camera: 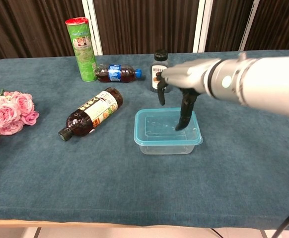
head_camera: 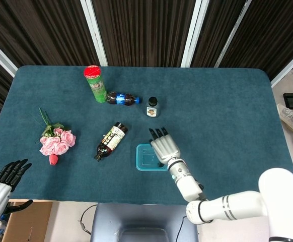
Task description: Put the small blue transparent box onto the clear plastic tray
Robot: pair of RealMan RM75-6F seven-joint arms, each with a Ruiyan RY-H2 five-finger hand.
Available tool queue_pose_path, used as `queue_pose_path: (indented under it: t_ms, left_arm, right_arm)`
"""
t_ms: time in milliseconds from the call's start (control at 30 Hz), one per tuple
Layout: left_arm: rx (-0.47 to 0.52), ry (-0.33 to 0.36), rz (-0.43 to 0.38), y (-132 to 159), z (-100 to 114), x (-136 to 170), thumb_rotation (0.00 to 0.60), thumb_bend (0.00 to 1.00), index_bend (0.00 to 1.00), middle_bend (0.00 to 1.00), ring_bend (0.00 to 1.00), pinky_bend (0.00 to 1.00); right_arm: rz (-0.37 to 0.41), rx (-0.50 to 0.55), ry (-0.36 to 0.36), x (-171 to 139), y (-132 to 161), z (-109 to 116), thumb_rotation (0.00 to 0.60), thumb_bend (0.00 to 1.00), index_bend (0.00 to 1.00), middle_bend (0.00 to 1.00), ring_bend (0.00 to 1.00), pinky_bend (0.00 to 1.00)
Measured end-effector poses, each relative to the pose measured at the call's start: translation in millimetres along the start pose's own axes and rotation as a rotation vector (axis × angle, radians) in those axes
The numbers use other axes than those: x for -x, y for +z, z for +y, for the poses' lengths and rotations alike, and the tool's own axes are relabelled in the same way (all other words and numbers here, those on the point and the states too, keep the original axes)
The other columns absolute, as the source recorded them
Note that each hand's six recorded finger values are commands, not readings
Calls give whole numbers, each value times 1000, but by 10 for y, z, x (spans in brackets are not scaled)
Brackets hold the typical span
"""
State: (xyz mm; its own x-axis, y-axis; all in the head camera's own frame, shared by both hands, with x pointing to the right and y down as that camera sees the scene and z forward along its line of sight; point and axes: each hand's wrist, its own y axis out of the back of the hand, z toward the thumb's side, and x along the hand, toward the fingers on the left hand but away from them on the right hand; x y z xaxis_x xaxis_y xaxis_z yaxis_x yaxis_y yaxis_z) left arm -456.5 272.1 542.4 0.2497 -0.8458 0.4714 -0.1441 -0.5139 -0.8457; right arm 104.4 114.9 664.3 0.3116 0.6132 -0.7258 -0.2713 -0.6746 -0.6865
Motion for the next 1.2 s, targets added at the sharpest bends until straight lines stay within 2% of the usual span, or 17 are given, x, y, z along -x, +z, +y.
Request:
queue_pose_path:
  t_ms: [133,367,567,1067,1200]
  left_arm:
    - [-4,-5,-1,9,-18,-11,600,443,0,15,16,100]
    - [-6,-9,-2,14,-29,-24,600,443,0,14,16,100]
    - [-3,-8,-2,6,-23,-21,600,443,0,15,15,100]
    - [0,-8,-2,1,-17,-11,600,445,0,14,16,100]
    - [0,-7,0,-6,-13,-12,600,443,0,14,16,100]
  right_arm:
    - [-23,-2,-8,-58,-151,76,600,25,470,108,0,87]
    - [-39,-14,29,-38,-274,-45,600,66,475,105,0,87]
    - [-30,-16,47,19,-238,-152,600,133,492,106,0,86]
    - [-34,-27,68,67,-226,-288,600,137,499,106,0,87]
    - [-32,-25,73,81,-222,-310,600,186,494,106,0,87]
